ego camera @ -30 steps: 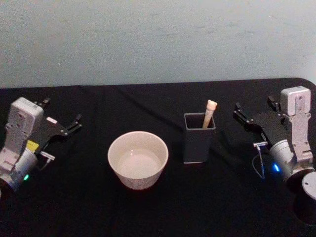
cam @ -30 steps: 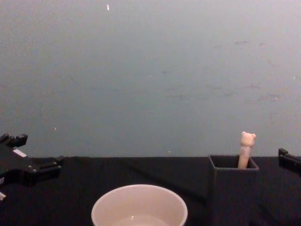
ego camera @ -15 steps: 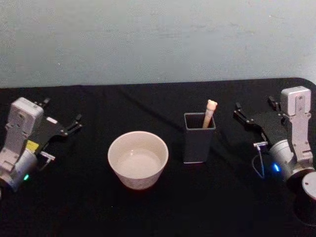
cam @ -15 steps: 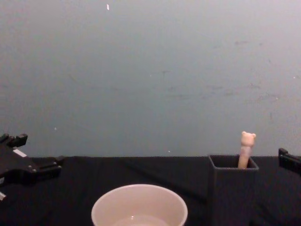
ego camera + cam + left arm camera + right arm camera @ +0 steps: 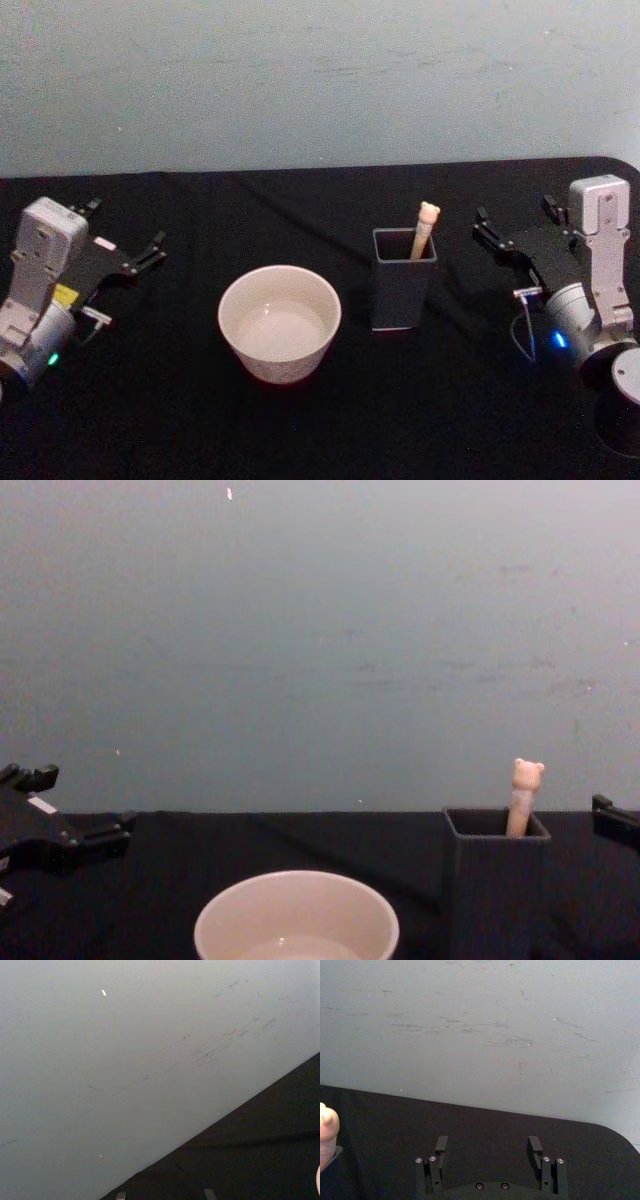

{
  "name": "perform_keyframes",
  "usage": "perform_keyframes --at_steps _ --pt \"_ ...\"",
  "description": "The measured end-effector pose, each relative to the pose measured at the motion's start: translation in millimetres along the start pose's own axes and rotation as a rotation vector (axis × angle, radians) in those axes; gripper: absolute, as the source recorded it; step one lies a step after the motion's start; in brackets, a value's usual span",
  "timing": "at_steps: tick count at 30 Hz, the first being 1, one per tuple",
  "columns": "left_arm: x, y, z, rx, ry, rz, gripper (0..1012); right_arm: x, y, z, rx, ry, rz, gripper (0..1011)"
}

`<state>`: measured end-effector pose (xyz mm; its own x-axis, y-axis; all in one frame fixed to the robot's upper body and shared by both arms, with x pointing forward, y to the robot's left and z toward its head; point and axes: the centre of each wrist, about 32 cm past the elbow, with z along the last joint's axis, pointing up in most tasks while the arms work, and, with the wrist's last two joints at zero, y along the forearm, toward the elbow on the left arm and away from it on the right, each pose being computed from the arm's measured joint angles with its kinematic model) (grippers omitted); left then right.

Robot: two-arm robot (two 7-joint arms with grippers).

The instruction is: Pick up the stirring spoon with one hand, stir inside the cup, then place it back in its original position.

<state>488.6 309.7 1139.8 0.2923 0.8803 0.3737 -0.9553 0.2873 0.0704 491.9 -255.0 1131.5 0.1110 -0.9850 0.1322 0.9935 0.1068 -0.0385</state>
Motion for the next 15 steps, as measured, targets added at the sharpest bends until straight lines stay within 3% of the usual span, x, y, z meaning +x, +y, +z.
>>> perform_keyframes --at_steps 15 --pt "0.0 0.0 0.0 0.0 0.0 0.0 1001 0.0 0.0 0.0 0.0 0.0 0.0 1002"
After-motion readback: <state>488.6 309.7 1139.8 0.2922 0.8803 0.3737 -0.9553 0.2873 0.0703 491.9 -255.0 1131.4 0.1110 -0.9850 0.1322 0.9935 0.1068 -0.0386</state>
